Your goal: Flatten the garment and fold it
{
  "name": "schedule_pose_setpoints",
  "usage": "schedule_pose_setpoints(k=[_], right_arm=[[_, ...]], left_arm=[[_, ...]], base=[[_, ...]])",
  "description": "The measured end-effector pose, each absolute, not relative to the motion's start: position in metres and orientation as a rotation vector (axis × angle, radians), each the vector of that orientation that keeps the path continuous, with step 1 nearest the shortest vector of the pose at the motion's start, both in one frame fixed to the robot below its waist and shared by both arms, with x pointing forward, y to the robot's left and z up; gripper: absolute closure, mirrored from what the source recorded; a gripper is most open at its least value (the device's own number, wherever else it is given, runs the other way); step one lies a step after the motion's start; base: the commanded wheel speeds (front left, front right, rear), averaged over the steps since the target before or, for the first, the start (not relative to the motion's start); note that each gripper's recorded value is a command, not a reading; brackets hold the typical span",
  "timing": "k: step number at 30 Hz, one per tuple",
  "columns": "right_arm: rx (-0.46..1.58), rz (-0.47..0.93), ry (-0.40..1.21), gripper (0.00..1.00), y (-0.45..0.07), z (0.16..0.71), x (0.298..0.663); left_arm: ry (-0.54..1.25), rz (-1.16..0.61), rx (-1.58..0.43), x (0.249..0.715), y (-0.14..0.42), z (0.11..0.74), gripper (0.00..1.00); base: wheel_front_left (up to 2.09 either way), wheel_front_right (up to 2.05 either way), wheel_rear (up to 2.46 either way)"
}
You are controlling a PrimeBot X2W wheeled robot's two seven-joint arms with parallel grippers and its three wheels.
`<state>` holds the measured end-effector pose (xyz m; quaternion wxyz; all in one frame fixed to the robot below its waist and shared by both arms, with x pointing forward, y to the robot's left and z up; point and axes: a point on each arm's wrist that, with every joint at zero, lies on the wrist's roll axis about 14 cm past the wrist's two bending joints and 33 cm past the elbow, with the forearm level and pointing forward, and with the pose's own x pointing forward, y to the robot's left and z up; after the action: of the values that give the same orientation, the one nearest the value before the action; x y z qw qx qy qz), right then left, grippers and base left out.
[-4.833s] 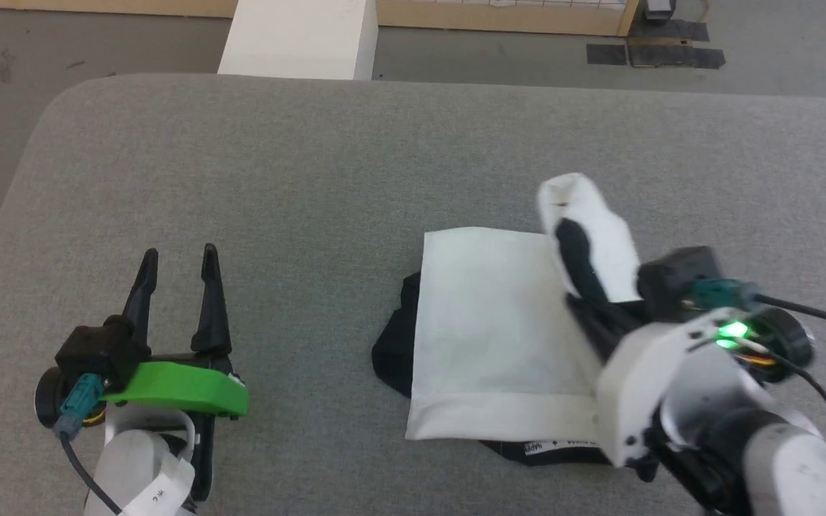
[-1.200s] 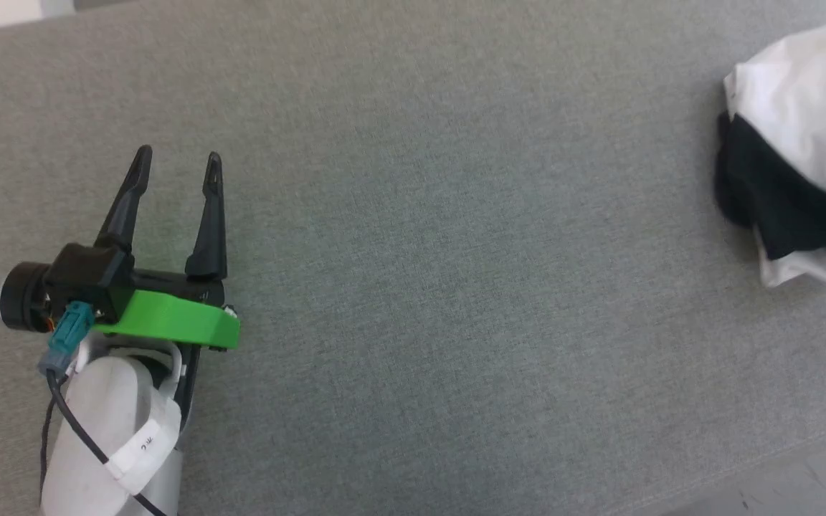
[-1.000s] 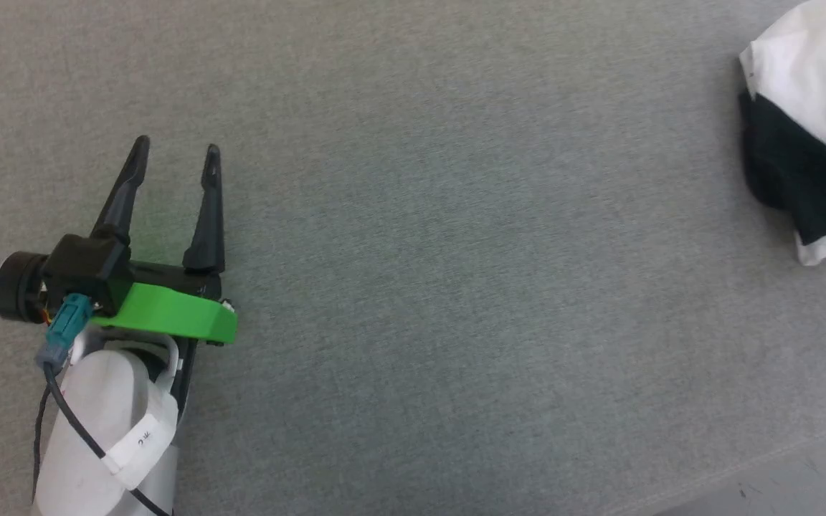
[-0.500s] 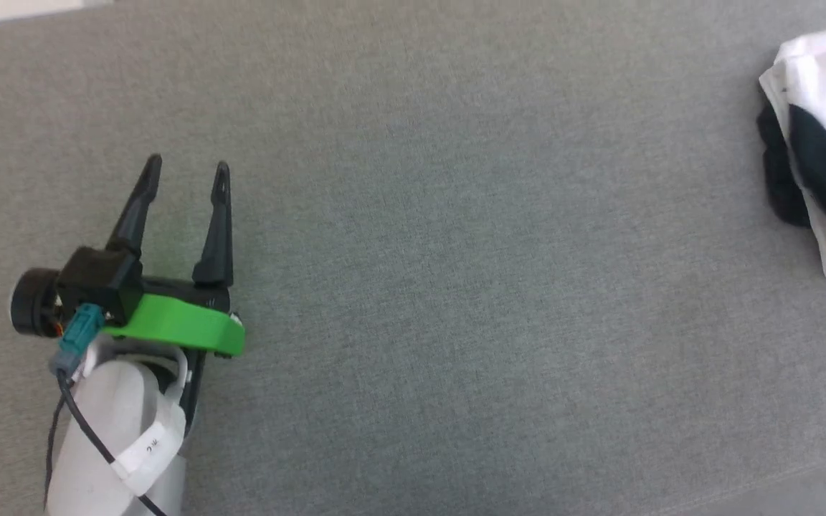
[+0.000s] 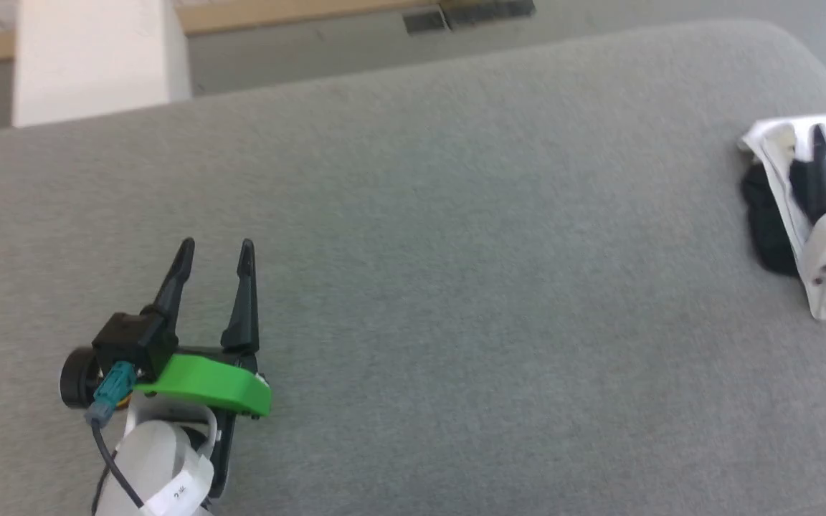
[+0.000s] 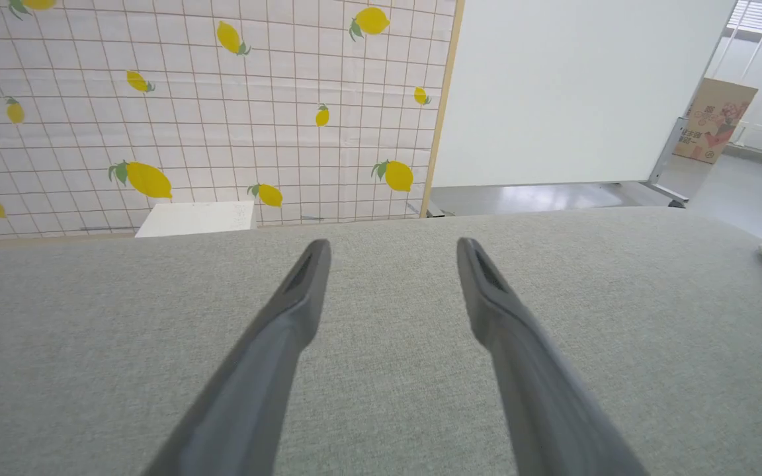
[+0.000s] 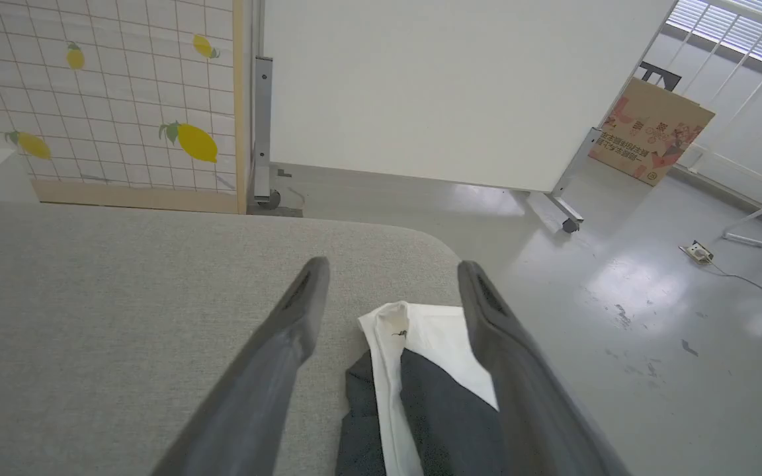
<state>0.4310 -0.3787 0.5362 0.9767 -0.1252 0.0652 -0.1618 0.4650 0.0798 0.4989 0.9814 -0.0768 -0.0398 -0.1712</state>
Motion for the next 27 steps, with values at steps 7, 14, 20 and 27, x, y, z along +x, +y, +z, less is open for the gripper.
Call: schedule_pose_setpoints(k=[7, 14, 20, 27], right_arm=[[-0.043, -0.085, -0.098, 0.00, -0.269, 0.553, 0.427], [0.047, 0.050, -0.152, 0.00, -0.204, 0.553, 0.417], [0.079, 0.093, -0.151, 0.00, -0.178, 0.548, 0.405], [0.059, 0.106, -0.163, 0.00, -0.169, 0.550, 0.388]], left_arm=[[-0.118, -0.242, -0.148, 0.440, 0.118, 0.518, 0.00], [-0.125, -0.165, -0.140, 0.415, 0.146, 0.523, 0.00], [-0.139, -0.115, -0.136, 0.397, 0.164, 0.528, 0.00], [-0.165, -0.089, -0.145, 0.382, 0.171, 0.536, 0.00]], base=[[0.00, 0.00, 0.00], [0.00, 0.00, 0.00], [0.00, 0.00, 0.00], [0.00, 0.00, 0.00]])
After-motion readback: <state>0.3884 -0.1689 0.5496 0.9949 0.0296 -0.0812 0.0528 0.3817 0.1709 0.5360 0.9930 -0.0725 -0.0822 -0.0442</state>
